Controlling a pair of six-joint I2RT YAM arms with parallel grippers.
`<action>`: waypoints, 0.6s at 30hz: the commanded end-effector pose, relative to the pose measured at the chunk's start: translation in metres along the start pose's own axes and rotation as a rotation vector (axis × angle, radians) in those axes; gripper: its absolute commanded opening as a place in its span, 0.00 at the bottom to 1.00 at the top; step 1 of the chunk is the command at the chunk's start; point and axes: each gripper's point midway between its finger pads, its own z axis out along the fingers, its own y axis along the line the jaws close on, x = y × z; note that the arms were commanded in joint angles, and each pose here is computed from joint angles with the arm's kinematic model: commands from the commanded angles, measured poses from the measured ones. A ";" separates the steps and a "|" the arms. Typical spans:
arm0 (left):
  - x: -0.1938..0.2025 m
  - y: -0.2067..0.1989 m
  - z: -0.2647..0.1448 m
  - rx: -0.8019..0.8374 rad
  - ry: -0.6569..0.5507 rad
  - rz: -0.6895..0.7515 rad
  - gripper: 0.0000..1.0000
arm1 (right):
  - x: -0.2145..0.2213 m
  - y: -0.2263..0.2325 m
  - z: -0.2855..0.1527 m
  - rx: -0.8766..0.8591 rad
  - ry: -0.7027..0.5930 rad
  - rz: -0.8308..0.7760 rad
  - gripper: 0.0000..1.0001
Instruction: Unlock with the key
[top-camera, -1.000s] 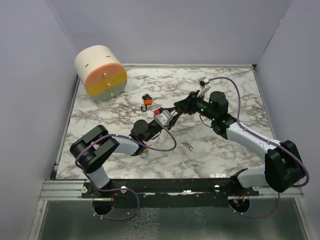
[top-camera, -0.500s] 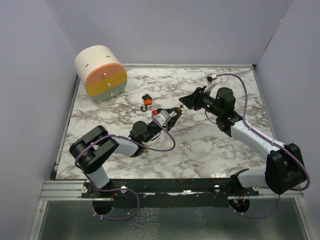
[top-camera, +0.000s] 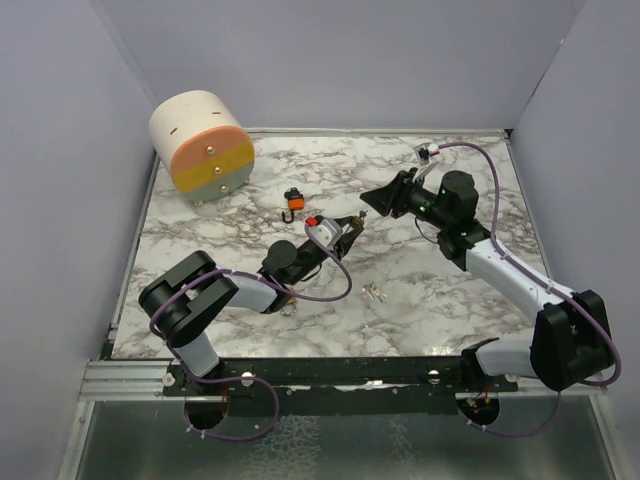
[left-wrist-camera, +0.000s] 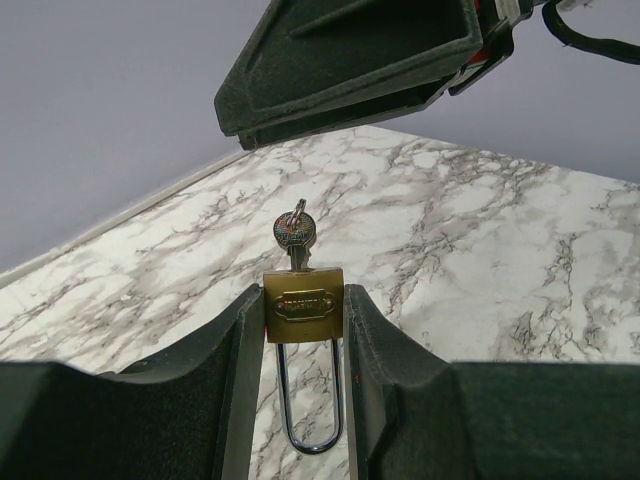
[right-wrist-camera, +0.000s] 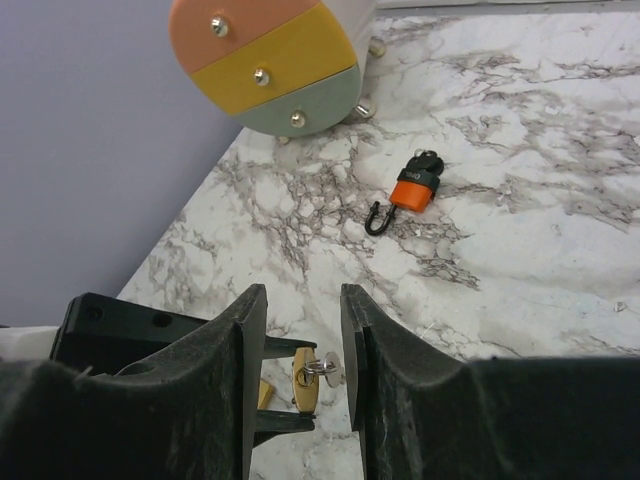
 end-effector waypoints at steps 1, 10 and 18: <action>-0.017 0.001 0.010 -0.010 -0.047 -0.008 0.00 | 0.008 0.008 0.001 -0.066 0.042 -0.013 0.36; -0.023 0.000 0.013 -0.001 -0.059 -0.009 0.00 | 0.026 -0.001 0.003 -0.059 0.091 -0.010 0.39; -0.026 0.000 0.016 0.001 -0.064 -0.009 0.00 | 0.032 -0.003 0.004 -0.067 0.112 -0.008 0.35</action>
